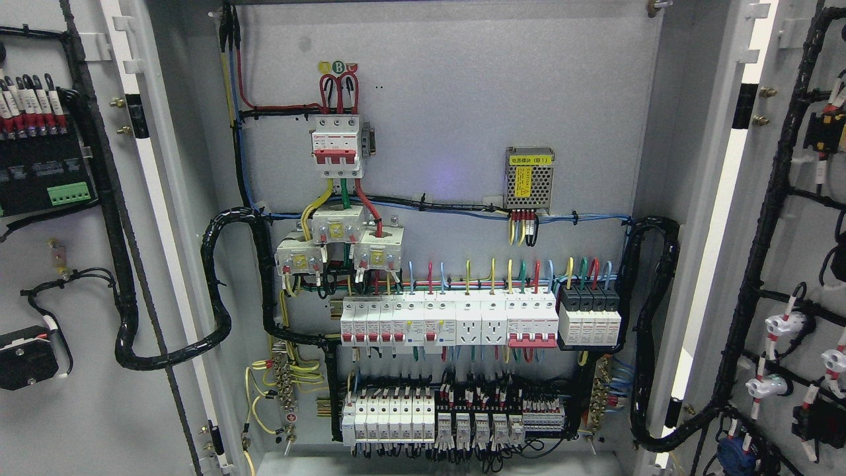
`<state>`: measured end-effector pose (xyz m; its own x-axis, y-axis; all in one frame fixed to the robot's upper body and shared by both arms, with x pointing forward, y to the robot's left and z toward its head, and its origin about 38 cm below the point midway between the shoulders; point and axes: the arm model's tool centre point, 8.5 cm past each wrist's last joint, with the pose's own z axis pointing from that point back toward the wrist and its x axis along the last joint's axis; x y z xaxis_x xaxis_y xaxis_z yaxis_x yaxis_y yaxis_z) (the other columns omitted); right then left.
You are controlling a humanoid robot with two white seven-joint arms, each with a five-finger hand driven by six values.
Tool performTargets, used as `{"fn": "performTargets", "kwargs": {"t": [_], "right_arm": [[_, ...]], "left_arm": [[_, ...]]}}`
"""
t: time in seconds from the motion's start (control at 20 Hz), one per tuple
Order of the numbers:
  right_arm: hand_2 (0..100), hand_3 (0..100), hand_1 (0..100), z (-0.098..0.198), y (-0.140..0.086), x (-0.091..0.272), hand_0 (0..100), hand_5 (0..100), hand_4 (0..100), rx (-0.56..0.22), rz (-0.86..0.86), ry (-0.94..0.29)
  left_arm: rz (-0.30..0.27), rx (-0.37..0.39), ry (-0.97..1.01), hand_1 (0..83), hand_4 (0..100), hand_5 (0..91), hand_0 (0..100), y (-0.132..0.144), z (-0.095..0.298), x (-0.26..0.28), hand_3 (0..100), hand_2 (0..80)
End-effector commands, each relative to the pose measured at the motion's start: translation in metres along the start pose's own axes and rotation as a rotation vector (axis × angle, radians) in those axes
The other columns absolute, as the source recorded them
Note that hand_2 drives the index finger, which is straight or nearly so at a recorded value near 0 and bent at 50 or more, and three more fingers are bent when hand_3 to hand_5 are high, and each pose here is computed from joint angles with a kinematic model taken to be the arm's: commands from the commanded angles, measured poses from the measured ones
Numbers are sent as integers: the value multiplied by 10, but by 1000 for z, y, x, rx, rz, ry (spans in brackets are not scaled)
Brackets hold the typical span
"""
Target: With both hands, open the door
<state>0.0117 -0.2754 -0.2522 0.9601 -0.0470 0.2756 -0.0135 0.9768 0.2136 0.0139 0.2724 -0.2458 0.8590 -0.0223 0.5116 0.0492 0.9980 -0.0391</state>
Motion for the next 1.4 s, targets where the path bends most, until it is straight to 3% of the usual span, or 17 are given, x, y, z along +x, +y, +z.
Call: {"fn": "performTargets", "kwargs": {"t": [0.0, 0.1, 0.3, 0.65, 1.35], "right_arm": [[0, 0, 0, -2, 27, -45, 379, 0, 0, -6, 76, 274], [0, 0, 0, -8, 44, -44, 380, 0, 0, 0, 114, 323], [0, 0, 0, -11, 50, -46, 380, 0, 0, -66, 127, 363], [0, 0, 0, -11, 67, -56, 380, 0, 0, -50, 126, 389], [0, 0, 0, -4, 73, -79, 379, 0, 0, -73, 141, 434]], "left_arm": [[87, -15, 321, 0, 0, 0, 0, -37, 37, -74, 0, 0], [102, -14, 381, 0, 0, 0, 0, -37, 39, -78, 0, 0], [156, -3, 497, 0, 0, 0, 0, -38, 38, -82, 0, 0], [209, 4, 597, 0, 0, 0, 0, -42, 41, -88, 0, 0], [203, 3, 571, 0, 0, 0, 0, -39, 32, -78, 0, 0]]}}
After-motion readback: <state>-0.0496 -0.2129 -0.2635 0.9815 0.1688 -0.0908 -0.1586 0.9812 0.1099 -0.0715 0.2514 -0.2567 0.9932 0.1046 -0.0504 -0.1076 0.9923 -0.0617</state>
